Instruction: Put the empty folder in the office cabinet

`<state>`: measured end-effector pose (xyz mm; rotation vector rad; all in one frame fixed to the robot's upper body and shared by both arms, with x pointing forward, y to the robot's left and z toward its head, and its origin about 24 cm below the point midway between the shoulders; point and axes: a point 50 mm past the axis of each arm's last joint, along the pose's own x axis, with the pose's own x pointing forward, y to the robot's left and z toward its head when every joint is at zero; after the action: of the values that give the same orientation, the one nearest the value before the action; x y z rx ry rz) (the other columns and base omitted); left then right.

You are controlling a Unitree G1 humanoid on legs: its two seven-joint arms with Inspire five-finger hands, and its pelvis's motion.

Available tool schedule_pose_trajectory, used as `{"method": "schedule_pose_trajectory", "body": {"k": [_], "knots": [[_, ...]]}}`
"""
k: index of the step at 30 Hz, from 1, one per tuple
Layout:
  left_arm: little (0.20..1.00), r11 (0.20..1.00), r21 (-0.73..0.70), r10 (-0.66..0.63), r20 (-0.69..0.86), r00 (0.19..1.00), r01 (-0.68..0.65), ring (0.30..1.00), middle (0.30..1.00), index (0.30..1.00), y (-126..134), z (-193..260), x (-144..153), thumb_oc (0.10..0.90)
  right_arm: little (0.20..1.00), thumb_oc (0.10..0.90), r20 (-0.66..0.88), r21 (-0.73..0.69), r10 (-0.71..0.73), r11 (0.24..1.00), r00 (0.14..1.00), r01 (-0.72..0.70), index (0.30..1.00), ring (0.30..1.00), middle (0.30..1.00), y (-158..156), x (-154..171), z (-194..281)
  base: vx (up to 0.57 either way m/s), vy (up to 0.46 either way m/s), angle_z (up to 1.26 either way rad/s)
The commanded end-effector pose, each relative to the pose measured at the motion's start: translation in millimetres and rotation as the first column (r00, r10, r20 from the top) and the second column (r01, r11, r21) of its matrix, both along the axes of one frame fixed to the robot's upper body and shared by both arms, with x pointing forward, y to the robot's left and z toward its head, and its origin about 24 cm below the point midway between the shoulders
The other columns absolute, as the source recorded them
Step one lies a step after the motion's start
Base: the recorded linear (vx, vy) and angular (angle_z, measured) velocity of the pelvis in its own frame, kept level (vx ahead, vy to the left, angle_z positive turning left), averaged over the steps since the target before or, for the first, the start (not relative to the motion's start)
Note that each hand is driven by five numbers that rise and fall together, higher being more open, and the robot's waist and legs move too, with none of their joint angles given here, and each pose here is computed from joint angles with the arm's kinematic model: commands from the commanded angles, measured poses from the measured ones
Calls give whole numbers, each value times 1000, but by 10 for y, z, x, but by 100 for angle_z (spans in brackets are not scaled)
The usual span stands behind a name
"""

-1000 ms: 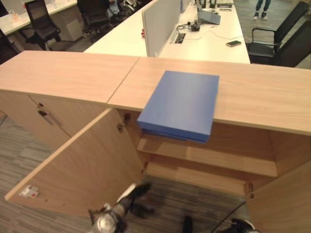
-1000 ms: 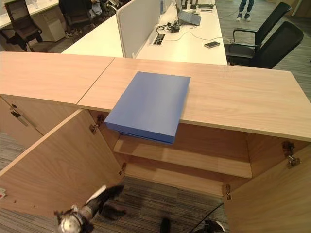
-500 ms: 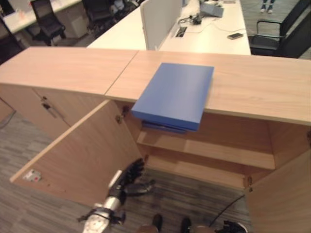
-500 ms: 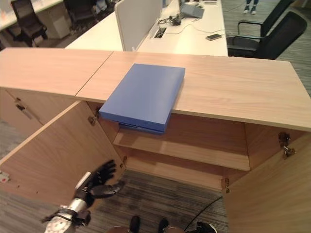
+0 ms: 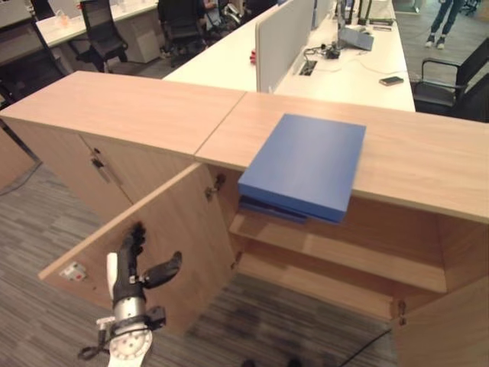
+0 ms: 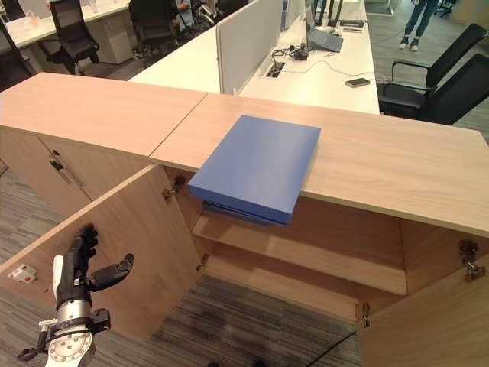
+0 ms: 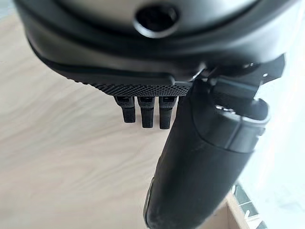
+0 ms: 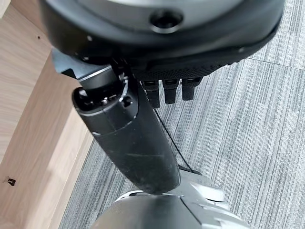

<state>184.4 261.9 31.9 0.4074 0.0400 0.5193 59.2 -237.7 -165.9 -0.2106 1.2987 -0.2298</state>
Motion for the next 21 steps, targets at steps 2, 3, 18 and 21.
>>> {"method": "schedule_pose_trajectory", "body": {"k": [2,3,18,21], "knots": [[900,922,383,-105,383,918,-55,900,900,900,10,940,189,800,900,800,59,17,19,1000,998,-20,900,900,900,143,228,1,-9,7,-2],[900,899,436,-143,385,912,-43,900,900,900,-15,1003,230,800,900,800,56,16,23,1000,998,-24,900,900,900,152,231,-1,0,0,0],[900,501,847,-679,256,688,180,900,900,900,-703,1624,301,800,900,800,53,11,85,996,995,-85,900,900,900,120,327,19,-2,13,-10],[900,497,841,-699,242,673,214,900,900,900,-722,1625,242,800,900,800,41,9,93,996,995,-93,900,900,900,108,295,14,10,10,-6]]}}
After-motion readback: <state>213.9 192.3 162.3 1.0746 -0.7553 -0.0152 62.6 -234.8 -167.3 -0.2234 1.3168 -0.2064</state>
